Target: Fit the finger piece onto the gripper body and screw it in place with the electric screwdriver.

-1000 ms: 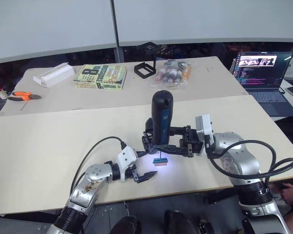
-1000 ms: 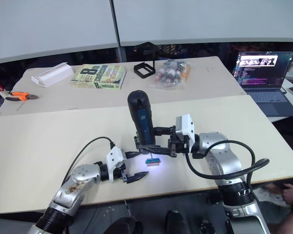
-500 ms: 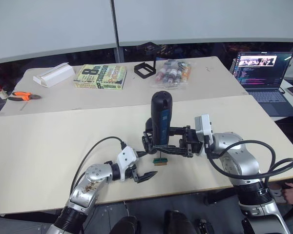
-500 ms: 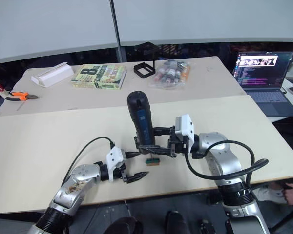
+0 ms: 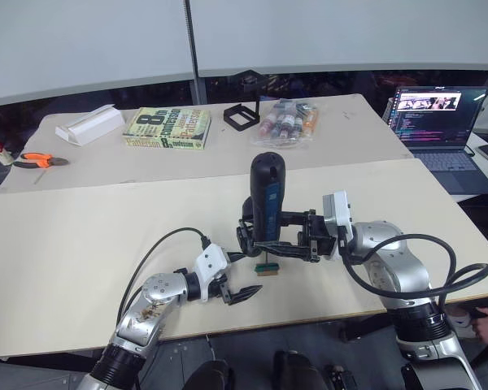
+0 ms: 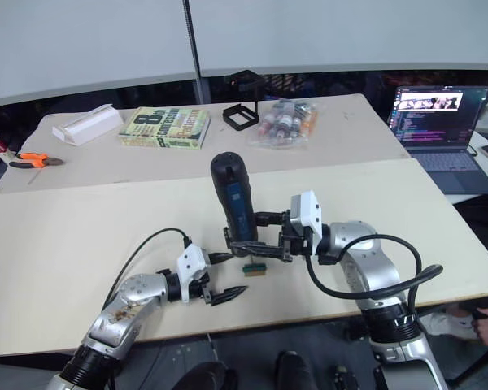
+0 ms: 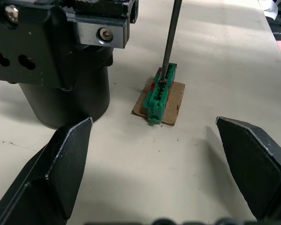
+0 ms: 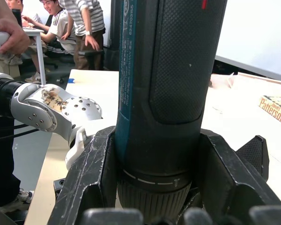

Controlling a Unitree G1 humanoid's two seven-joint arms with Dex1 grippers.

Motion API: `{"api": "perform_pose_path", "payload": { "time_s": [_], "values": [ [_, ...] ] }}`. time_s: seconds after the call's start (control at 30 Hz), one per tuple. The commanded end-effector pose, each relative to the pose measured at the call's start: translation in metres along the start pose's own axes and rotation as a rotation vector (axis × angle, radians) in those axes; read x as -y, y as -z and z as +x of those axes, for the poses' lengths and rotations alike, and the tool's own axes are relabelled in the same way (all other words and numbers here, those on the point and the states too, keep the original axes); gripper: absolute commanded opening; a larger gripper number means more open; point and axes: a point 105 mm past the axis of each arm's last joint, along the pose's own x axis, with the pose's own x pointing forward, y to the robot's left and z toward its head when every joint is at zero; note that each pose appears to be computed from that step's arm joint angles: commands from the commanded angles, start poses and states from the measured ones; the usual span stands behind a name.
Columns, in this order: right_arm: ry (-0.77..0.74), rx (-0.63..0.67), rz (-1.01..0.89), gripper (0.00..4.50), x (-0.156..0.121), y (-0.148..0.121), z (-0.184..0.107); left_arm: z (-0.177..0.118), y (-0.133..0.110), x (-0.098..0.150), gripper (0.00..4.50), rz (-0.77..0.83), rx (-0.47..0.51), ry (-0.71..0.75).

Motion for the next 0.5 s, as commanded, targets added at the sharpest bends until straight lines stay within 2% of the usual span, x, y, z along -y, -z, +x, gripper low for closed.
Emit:
{"api": "perform_pose_path", "payload": {
  "time_s": [0.03, 0.3, 0.5],
  "values": [
    [0.001, 0.022, -0.047, 1.93, 0.001, -0.01, 0.0, -0.001, -0.012, -0.005, 4.49, 0.039, 0.041, -0.022],
    [0.014, -0.025, -0.031, 1.93, 0.0, 0.0, -0.002, -0.001, -0.013, -0.005, 4.49, 0.039, 0.042, -0.024],
    [0.021, -0.006, -0.041, 1.93, 0.0, -0.005, -0.002, 0.0, -0.013, -0.006, 4.49, 0.041, 0.042, -0.023]
  ]
}}
